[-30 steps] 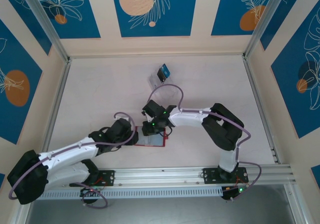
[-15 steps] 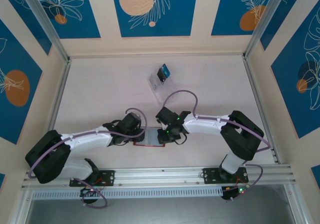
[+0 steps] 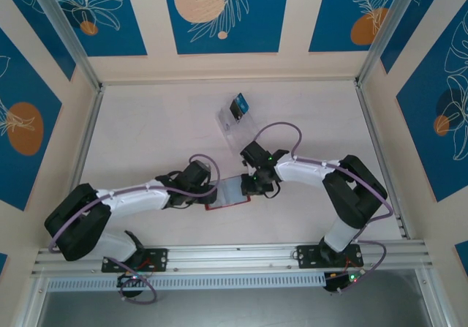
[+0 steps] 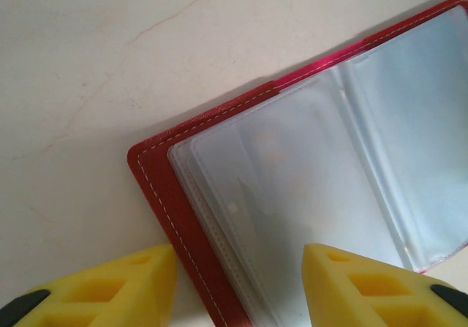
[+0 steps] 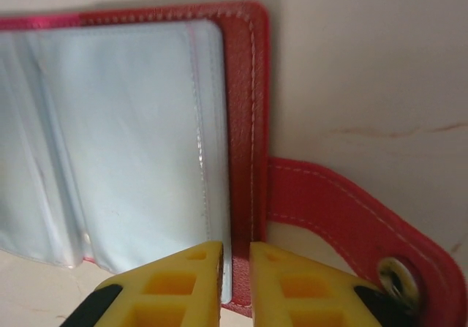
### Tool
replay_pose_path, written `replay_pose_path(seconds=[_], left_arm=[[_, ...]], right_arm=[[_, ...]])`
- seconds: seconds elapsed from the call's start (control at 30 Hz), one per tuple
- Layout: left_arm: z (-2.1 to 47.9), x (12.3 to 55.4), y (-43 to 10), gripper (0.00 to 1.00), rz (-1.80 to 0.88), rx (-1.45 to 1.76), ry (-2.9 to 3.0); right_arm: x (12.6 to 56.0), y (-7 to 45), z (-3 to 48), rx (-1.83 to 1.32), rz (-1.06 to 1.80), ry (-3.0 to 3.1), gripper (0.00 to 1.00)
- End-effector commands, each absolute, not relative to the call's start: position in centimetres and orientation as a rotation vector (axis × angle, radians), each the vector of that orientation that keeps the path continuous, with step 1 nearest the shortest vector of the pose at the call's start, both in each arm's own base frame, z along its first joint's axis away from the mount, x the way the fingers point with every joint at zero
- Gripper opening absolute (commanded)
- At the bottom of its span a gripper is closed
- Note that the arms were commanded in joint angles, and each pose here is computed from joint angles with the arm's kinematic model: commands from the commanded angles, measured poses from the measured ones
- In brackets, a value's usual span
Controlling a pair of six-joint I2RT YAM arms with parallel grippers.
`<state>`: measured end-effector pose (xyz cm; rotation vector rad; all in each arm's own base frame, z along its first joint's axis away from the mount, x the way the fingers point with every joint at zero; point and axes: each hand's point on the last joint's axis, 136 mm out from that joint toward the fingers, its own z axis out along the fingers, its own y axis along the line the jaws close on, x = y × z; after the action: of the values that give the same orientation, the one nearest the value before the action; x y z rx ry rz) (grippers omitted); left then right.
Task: Put the credit cards into the card holder
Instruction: Move the card holder to the bottom-center of the table, then pick up the credit card from the storage box.
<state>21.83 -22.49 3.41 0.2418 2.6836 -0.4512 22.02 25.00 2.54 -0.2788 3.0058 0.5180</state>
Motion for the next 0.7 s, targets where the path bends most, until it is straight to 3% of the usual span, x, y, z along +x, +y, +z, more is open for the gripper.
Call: replay_pose_path(seconds=[0.0,0.3,0.67], left_arm=[[5.8,22.4,-23.4,0.48,-0.504,0.229,2.645],[6.0,23.5,-23.8,0.47,-0.502,0.224,2.65],[3.1,22.2,-23.0,0.44,-0.515,0.193,2.713]], right_arm=[[23.3,25.4,5.5,-0.345,0.57,2.928,0.22],[30.2,24.3,10.8,-0.256,0.508,2.792,0.34],[44.2,22.7,17.1,-0.167,0.33,2.605,0.48]])
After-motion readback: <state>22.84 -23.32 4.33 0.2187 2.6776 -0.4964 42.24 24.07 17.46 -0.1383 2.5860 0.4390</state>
